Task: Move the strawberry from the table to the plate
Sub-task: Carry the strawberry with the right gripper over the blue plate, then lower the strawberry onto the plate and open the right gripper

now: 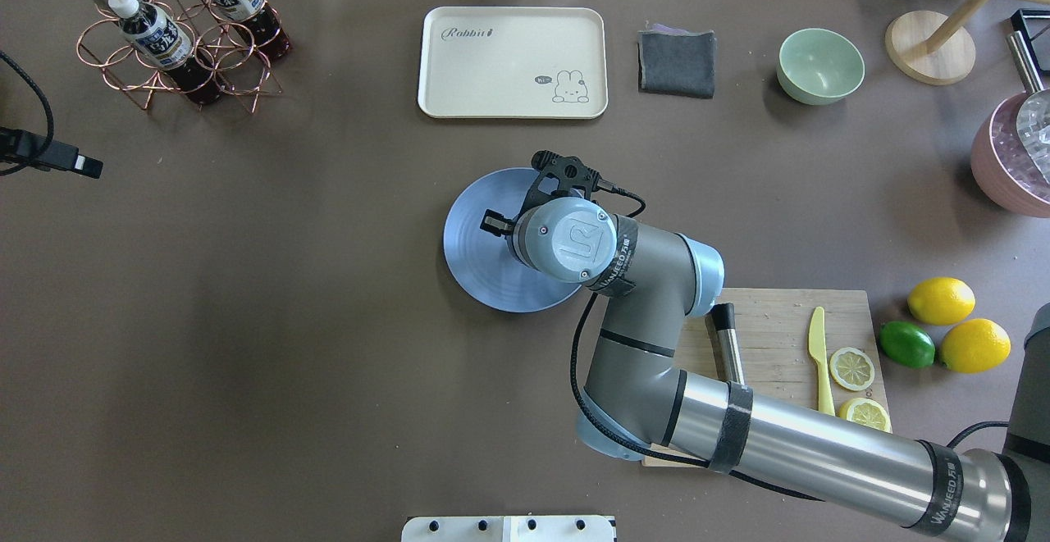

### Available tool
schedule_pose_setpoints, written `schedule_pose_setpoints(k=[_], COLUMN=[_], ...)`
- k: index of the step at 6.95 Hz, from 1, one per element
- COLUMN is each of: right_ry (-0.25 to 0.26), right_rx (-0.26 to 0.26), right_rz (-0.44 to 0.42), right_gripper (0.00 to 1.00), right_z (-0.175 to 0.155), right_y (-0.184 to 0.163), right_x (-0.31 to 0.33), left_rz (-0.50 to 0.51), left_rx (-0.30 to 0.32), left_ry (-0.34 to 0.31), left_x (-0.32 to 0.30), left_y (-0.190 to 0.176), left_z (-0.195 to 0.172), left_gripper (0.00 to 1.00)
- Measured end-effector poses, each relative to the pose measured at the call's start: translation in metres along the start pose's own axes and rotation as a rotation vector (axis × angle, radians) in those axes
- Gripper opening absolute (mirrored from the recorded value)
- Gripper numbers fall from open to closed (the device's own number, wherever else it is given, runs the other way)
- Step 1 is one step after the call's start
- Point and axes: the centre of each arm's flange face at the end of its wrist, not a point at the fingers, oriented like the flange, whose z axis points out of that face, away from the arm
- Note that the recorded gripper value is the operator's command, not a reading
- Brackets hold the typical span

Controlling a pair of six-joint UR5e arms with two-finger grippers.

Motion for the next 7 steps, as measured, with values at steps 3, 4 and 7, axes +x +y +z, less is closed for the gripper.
schedule_pose_setpoints(k=[3,4,7], right_ry=[0.005,0.004,-0.010], right_rx=[0.013,0.017,-0.016], right_rz=[-0.008,-0.010,0.013], right_gripper=[1.00,1.00,1.00], right_z=[0.002,0.001,-0.022], right_y=[-0.002,-0.005,-0.049], right_x=[0.001,0.000,-0.005], left_rz=[0.000,-0.001,0.004], left_rx=[-0.001,-0.002,0.008], left_ry=[0.000,-0.001,-0.004], left_x=[0.000,0.000,-0.004], left_y=[0.000,0.000,-0.002], left_z=[0.000,0.001,-0.007], left_gripper=[0.99,0.99,0.99])
